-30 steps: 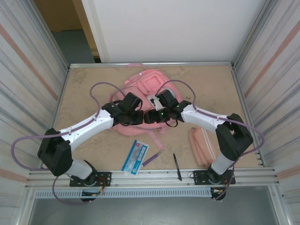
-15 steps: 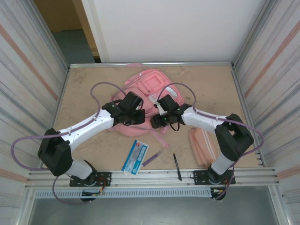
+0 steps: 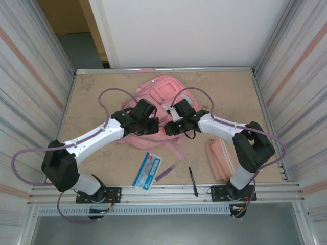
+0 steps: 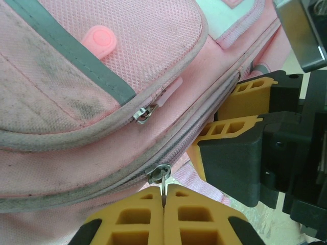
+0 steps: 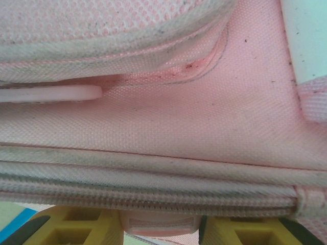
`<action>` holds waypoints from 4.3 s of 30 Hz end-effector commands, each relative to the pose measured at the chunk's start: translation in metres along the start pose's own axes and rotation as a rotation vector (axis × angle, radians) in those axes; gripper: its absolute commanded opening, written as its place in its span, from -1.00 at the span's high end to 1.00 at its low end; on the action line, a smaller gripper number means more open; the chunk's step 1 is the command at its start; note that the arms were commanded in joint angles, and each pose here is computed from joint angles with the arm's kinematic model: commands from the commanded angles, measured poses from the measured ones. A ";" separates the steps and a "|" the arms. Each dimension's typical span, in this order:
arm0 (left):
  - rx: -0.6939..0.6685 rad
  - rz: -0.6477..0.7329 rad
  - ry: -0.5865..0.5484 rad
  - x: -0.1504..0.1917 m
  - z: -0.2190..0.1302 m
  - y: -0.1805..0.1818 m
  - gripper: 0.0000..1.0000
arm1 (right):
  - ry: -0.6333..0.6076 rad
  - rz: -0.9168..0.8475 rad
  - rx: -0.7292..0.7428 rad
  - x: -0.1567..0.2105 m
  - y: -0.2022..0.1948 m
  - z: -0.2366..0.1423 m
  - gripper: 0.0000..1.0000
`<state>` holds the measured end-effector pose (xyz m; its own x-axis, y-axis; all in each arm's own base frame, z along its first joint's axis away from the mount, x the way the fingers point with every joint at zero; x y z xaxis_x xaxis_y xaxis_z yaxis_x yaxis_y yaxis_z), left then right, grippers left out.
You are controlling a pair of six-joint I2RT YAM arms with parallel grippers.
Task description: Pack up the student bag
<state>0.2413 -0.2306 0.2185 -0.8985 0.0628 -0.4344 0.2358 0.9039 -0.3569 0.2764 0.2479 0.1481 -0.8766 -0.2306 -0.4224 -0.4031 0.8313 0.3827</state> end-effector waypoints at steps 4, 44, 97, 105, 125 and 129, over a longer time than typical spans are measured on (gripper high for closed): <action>-0.021 0.056 -0.064 -0.010 -0.017 0.012 1.00 | 0.010 0.022 0.112 0.005 -0.030 -0.014 0.44; 0.317 0.193 -0.143 -0.026 0.010 -0.042 1.00 | -0.331 0.125 0.199 0.032 0.019 -0.065 -0.46; 0.149 0.205 -0.192 -0.030 -0.009 0.011 1.00 | -0.275 0.170 0.297 0.023 -0.011 -0.108 -0.42; 0.245 0.200 -0.192 -0.024 -0.011 -0.016 1.00 | -0.291 0.215 0.345 0.034 0.011 -0.080 -0.52; 0.194 0.305 -0.151 -0.007 -0.007 -0.028 1.00 | -0.320 0.218 0.496 0.039 -0.029 -0.052 0.48; 0.130 0.304 -0.153 -0.009 0.001 -0.006 1.00 | -0.331 0.254 0.460 0.041 -0.043 -0.063 1.00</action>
<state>0.2427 -0.2554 0.2150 -0.7528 0.2515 -0.6084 0.5365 0.7699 -0.3456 0.2403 0.1908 0.1661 -0.7835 0.0943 -0.6142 -0.0066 0.9871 0.1600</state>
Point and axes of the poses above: each hand's point on the last joint's axis, 136 mm out from that joint toward the fingers, its own z axis out along the fingers, its own y axis along the line the jaws close on, x = y × z, the point moved 8 cm from there along -z, back along the fingers, and after that the axes turned 5 degrees about z, right-handed, at the moved point
